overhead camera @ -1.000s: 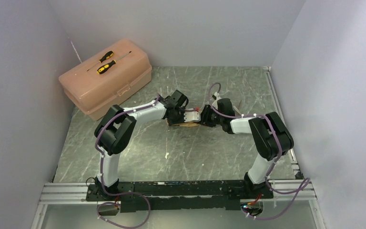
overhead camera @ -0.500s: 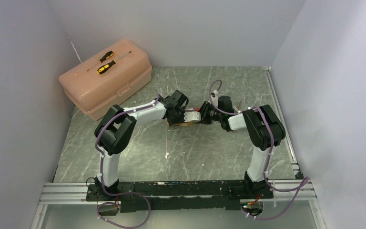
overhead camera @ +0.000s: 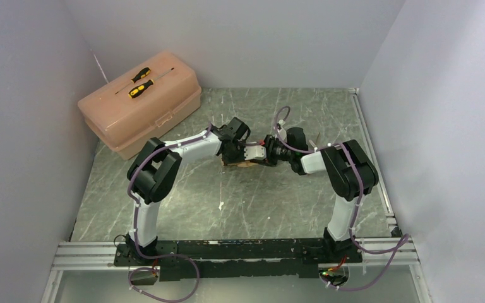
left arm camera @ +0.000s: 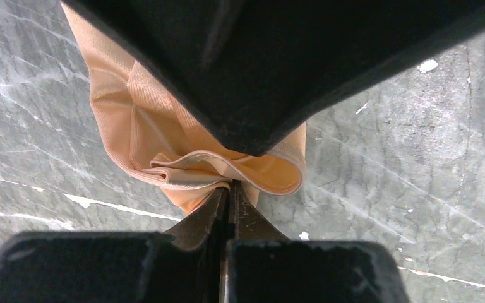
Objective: Fold the napkin into a case and place the utensils inside
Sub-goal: Insert the napkin into the napkin holder.
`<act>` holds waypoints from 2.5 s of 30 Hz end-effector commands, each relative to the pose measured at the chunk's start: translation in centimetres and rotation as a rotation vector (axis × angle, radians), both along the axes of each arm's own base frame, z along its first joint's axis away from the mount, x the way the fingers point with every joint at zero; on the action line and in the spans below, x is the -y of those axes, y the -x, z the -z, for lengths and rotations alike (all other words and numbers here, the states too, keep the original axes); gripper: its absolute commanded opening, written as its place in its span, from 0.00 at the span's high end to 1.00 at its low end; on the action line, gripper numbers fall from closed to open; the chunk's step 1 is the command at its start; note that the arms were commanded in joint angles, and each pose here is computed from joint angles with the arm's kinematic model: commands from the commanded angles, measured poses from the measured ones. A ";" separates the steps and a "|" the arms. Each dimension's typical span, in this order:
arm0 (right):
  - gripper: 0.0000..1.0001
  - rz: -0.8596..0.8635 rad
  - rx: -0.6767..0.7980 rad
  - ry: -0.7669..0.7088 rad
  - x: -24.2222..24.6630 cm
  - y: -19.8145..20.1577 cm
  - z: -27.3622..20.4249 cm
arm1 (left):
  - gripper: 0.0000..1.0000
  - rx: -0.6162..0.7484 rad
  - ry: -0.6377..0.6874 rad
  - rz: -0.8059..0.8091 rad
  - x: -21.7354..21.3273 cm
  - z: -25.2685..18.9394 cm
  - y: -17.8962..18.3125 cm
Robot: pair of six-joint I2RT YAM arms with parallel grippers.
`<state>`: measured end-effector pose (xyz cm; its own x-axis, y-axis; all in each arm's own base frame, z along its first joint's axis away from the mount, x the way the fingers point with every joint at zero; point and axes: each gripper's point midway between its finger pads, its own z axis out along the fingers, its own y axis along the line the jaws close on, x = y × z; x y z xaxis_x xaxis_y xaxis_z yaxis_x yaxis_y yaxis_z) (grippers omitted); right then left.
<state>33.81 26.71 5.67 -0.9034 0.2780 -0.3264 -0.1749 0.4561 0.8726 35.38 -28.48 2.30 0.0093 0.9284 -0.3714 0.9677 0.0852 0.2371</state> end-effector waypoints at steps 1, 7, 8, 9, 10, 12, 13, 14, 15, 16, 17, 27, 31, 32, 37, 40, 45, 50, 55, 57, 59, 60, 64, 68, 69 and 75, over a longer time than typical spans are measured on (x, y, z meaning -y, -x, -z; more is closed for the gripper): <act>0.64 0.007 0.100 0.001 -0.7 -2.1 -2.1 | 0.95 -0.278 -0.192 -0.032 -4.9 7.9 5.9; 0.77 0.134 0.118 0.145 1.0 -4.4 -0.4 | 0.95 -0.280 -0.189 -0.039 -4.8 7.7 5.8; 0.78 0.155 0.116 0.171 1.4 -4.7 0.1 | 0.95 -0.282 -0.188 -0.039 -4.7 7.6 5.8; 0.80 0.167 0.116 0.196 1.6 -5.0 0.7 | 0.95 -0.281 -0.187 -0.040 -4.7 7.6 5.8; 0.81 0.171 0.107 0.219 1.8 -5.2 1.3 | 0.95 -0.281 -0.186 -0.041 -4.7 7.5 5.7; 0.83 0.179 0.097 0.251 2.1 -5.2 2.5 | 0.95 -0.279 -0.184 -0.044 -4.6 7.3 5.6; 0.83 0.181 0.091 0.262 2.3 -5.1 3.0 | 0.95 -0.279 -0.183 -0.046 -4.5 7.1 5.6; 0.85 0.188 0.083 0.282 2.5 -5.0 3.6 | 0.95 -0.276 -0.180 -0.047 -4.5 7.0 5.5; 0.86 0.198 0.076 0.313 3.0 -4.9 4.4 | 0.95 -0.276 -0.180 -0.047 -4.4 6.9 5.4; 0.87 0.217 0.071 0.355 3.8 -4.9 5.2 | 0.95 -0.274 -0.181 -0.046 -4.5 6.8 5.4; 0.87 0.231 0.061 0.392 4.4 -4.6 5.9 | 0.95 -0.275 -0.182 -0.047 -4.5 6.8 5.4; 0.80 0.166 0.223 0.605 3.0 -5.2 3.9 | 0.92 -0.254 -0.169 -0.054 -4.3 6.2 5.0; 0.89 0.138 0.234 0.563 1.3 -5.2 3.0 | 0.91 -0.258 -0.149 -0.063 -3.9 5.2 4.7; 0.91 0.138 0.233 0.519 0.8 -5.1 2.5 | 0.91 -0.261 -0.144 -0.065 -3.8 5.0 4.7; 0.93 0.064 0.203 0.293 -2.6 -4.2 0.3 | 0.91 -0.262 -0.150 -0.071 -4.1 5.4 4.5; 0.93 0.046 0.197 0.215 -3.5 -3.8 -0.7 | 0.91 -0.258 -0.157 -0.080 -4.6 5.7 4.3; 0.94 0.046 0.193 0.218 -3.8 -4.4 -0.3 | 0.91 -0.258 -0.141 -0.093 -4.5 5.3 4.1; 1.00 0.060 0.071 0.335 -2.2 -4.2 6.0 | 0.87 -0.269 -0.119 -0.098 -3.8 3.7 3.8; 1.00 0.085 -0.009 0.406 0.4 -2.9 10.5 | 0.83 -0.300 -0.093 -0.113 -2.9 1.6 3.7; 1.00 0.095 -0.016 0.449 1.1 -2.8 10.7 | 0.80 -0.306 -0.069 -0.120 -2.4 0.1 3.5; 1.00 0.090 -0.023 0.452 1.2 -2.6 10.4 | 0.77 -0.315 -0.043 -0.129 -2.2 -1.4 3.2; 1.00 0.096 -0.019 0.450 1.3 -2.6 10.2 | 0.76 -0.324 -0.032 -0.134 -2.2 -2.0 3.2; 1.00 0.105 -0.008 0.468 1.5 -2.7 9.5 | 0.64 -0.341 -0.021 -0.140 -2.7 -4.3 3.1; 1.00 0.111 -0.007 0.487 1.7 -2.8 9.5 | 0.64 -0.316 -0.026 -0.155 -4.7 -6.6 2.5; 1.00 0.112 -0.007 0.492 1.7 -2.9 9.5 | 0.64 -0.301 -0.030 -0.157 -5.2 -7.2 2.3; 1.00 0.118 -0.003 0.515 1.8 -2.9 9.3 | 0.59 0.044 -0.053 -0.157 -9.1 -11.8 -2.8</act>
<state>39.14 29.12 2.20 -0.8214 0.2346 -0.5198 -0.2347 0.6916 0.6831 35.02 -21.84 7.81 -0.2272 0.9350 -0.2724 0.9701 0.2419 0.0210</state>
